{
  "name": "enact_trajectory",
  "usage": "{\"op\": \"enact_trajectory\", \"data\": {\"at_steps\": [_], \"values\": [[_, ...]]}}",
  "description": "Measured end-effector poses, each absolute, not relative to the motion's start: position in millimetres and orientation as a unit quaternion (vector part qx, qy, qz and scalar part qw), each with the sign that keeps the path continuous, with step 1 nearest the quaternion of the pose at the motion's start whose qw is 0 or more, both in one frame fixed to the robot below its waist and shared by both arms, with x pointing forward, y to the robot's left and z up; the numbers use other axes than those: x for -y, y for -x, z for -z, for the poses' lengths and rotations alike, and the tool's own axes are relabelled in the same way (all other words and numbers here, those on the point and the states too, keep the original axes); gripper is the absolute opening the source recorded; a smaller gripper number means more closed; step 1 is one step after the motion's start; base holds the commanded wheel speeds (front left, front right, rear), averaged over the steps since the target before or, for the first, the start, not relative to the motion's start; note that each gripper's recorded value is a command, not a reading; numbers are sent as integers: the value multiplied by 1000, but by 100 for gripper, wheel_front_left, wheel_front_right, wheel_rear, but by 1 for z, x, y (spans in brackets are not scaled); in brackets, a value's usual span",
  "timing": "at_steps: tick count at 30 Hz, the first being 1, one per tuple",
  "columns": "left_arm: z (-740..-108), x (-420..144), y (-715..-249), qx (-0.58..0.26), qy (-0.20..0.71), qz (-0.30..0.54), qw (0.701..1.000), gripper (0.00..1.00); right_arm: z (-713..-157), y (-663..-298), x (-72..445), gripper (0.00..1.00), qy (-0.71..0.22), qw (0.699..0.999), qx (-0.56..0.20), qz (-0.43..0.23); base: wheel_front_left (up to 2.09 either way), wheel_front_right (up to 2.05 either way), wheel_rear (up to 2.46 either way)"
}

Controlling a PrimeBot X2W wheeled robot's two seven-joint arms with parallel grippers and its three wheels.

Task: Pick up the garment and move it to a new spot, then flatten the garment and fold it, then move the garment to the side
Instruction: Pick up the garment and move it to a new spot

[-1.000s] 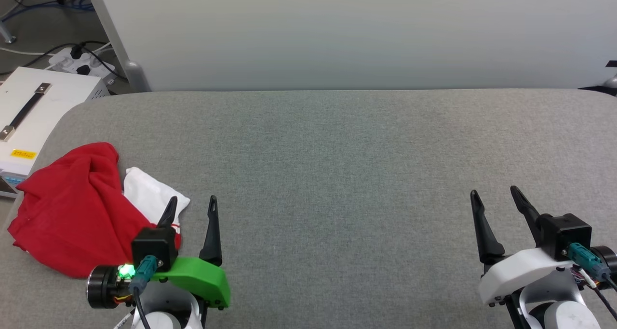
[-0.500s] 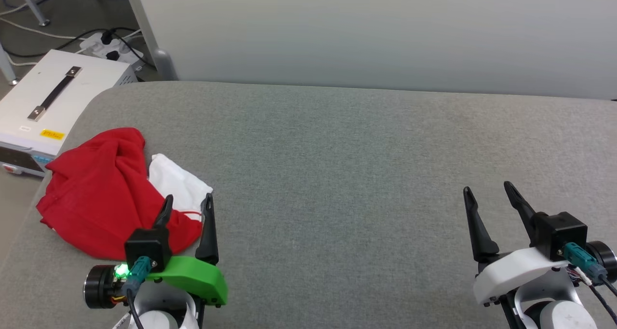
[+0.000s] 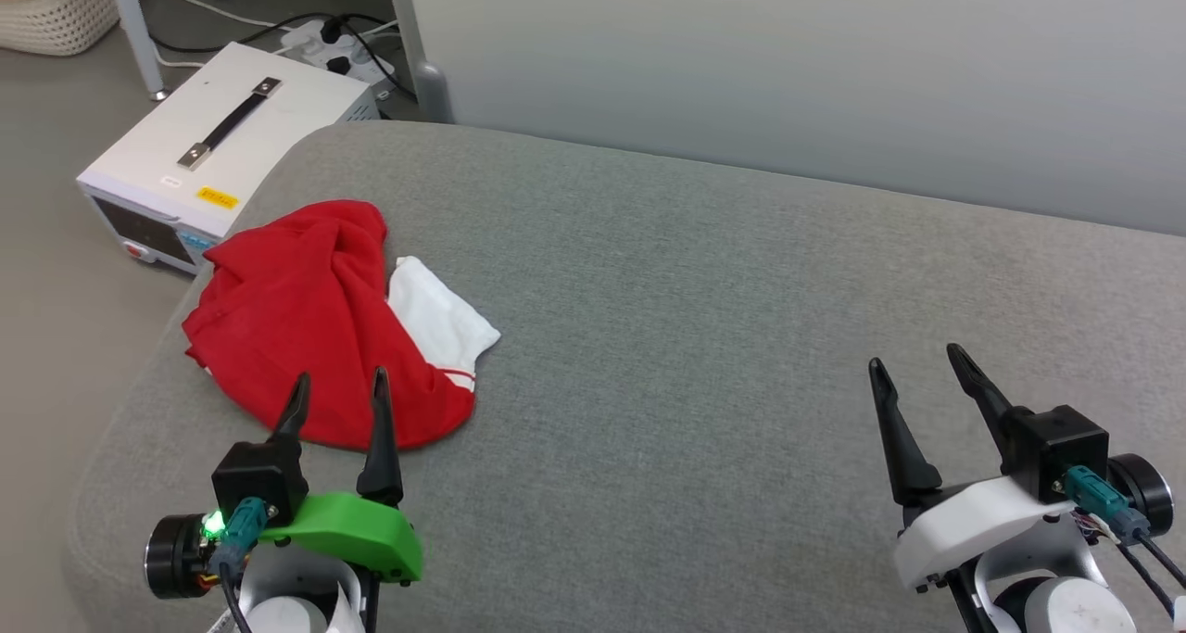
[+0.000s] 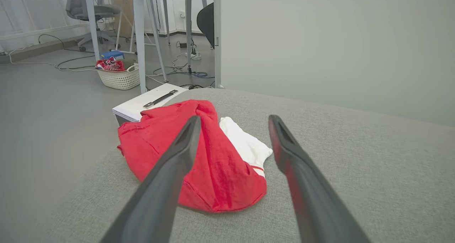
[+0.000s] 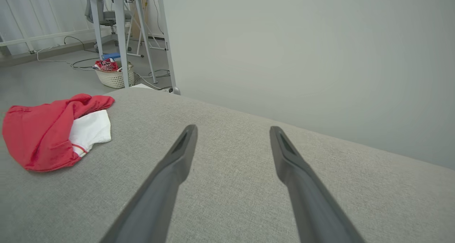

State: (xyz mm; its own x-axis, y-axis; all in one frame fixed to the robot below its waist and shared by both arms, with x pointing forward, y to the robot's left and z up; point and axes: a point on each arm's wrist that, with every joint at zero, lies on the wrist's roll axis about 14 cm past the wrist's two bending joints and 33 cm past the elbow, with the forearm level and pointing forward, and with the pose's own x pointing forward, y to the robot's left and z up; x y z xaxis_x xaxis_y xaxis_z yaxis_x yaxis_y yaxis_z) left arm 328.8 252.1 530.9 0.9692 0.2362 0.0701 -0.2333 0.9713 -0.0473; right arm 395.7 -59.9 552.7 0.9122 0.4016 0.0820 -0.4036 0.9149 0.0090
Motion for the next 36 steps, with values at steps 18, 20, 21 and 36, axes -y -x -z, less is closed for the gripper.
{"op": "enact_trajectory", "data": {"at_steps": [18, 20, 21, 36], "values": [[-533, -308, -275, 55, 22, -215, 975, 100, -561, -394, -15, 100, -20, 949, 51, -311, 0, 0, 0], [-534, -311, -270, 57, 22, -222, 973, 100, -561, -394, -20, 100, -22, 947, 51, -318, 0, 0, 0], [-534, -313, -268, 58, 22, -226, 972, 100, -562, -394, -22, 100, -23, 945, 51, -321, 0, 0, 0], [-539, -336, -281, 62, 9, -245, 968, 100, -559, -406, -40, 100, -43, 938, 40, -342, 0, 0, 0]]}}
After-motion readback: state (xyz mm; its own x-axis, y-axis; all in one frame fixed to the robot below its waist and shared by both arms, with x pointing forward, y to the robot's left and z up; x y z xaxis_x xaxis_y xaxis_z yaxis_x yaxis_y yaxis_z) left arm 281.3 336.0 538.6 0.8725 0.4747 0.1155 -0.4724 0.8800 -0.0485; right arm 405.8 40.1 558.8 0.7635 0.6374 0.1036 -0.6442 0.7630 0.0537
